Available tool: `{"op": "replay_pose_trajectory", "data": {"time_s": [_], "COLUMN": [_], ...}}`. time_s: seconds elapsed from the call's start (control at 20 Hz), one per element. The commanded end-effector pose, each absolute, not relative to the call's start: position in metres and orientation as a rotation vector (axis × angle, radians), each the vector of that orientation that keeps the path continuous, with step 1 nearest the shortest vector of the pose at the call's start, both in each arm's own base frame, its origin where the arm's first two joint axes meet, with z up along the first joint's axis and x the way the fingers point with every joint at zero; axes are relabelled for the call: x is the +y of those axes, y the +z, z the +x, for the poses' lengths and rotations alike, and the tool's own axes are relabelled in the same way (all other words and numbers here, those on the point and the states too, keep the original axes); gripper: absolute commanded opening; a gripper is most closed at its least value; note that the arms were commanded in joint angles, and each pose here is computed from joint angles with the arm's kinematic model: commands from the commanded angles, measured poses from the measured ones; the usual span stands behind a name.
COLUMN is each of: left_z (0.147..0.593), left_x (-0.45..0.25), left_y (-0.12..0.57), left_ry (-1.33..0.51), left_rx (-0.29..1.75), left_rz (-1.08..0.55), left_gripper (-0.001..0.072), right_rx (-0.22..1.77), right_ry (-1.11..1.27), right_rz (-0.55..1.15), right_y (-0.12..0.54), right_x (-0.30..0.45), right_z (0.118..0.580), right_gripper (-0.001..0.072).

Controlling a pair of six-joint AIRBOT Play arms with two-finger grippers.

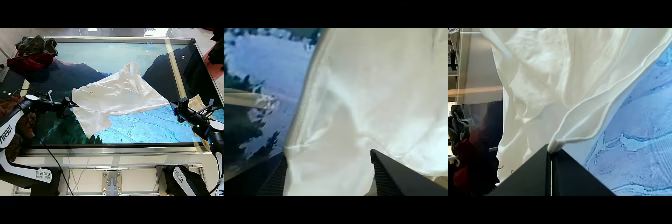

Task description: Fold the shirts.

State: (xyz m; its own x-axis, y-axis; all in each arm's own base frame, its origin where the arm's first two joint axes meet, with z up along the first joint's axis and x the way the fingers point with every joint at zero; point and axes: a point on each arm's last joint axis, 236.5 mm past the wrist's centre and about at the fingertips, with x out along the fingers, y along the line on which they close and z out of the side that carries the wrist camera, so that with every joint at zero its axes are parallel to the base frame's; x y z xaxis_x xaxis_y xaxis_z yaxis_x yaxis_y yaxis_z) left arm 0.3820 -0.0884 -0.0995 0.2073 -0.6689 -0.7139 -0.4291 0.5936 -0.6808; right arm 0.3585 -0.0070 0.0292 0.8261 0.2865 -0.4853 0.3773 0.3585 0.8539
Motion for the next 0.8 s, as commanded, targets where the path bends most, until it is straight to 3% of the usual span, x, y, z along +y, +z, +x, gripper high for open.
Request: {"op": "replay_pose_trajectory", "data": {"time_s": [0.0, 0.05, 0.1, 0.15, 0.2, 0.3, 0.45, 0.6, 0.75], "left_z": [0.385, 0.387, 0.39, 0.395, 0.403, 0.427, 0.454, 0.402, 0.326], "left_x": [-0.099, -0.101, -0.105, -0.109, -0.114, -0.129, -0.132, -0.129, -0.145], "left_y": [-0.109, -0.109, -0.107, -0.102, -0.091, -0.039, 0.125, 0.297, 0.406], "left_ry": [-0.229, -0.225, -0.229, -0.254, -0.309, -0.463, -0.832, -1.092, -1.03], "left_rx": [1.421, 1.411, 1.4, 1.377, 1.334, 1.187, 0.736, 0.354, 0.12], "left_rz": [-0.995, -0.992, -1.007, -1.023, -1.041, -1.142, -1.217, -0.957, -0.504], "left_gripper": [0.0549, 0.0486, 0.0344, 0.008, 0.0019, 0.0018, 0.0016, 0.0016, 0.0016], "right_rx": [0.634, 0.633, 0.632, 0.631, 0.627, 0.592, 0.437, 0.248, 0.065], "right_ry": [-0.062, -0.061, -0.06, -0.059, -0.052, 0.02, 0.156, 0.228, 0.245], "right_rz": [1.227, 1.227, 1.224, 1.225, 1.227, 1.136, 0.97, 0.691, 0.484], "right_y": [0.03, 0.031, 0.031, 0.032, 0.034, 0.057, 0.148, 0.262, 0.363], "right_x": [-0.007, -0.007, -0.007, -0.007, -0.006, -0.003, 0.003, 0.011, 0.03], "right_z": [0.359, 0.359, 0.359, 0.359, 0.36, 0.365, 0.373, 0.347, 0.292], "right_gripper": [0.0031, 0.003, 0.003, 0.003, 0.003, 0.0029, 0.0028, 0.0028, 0.0027]}}
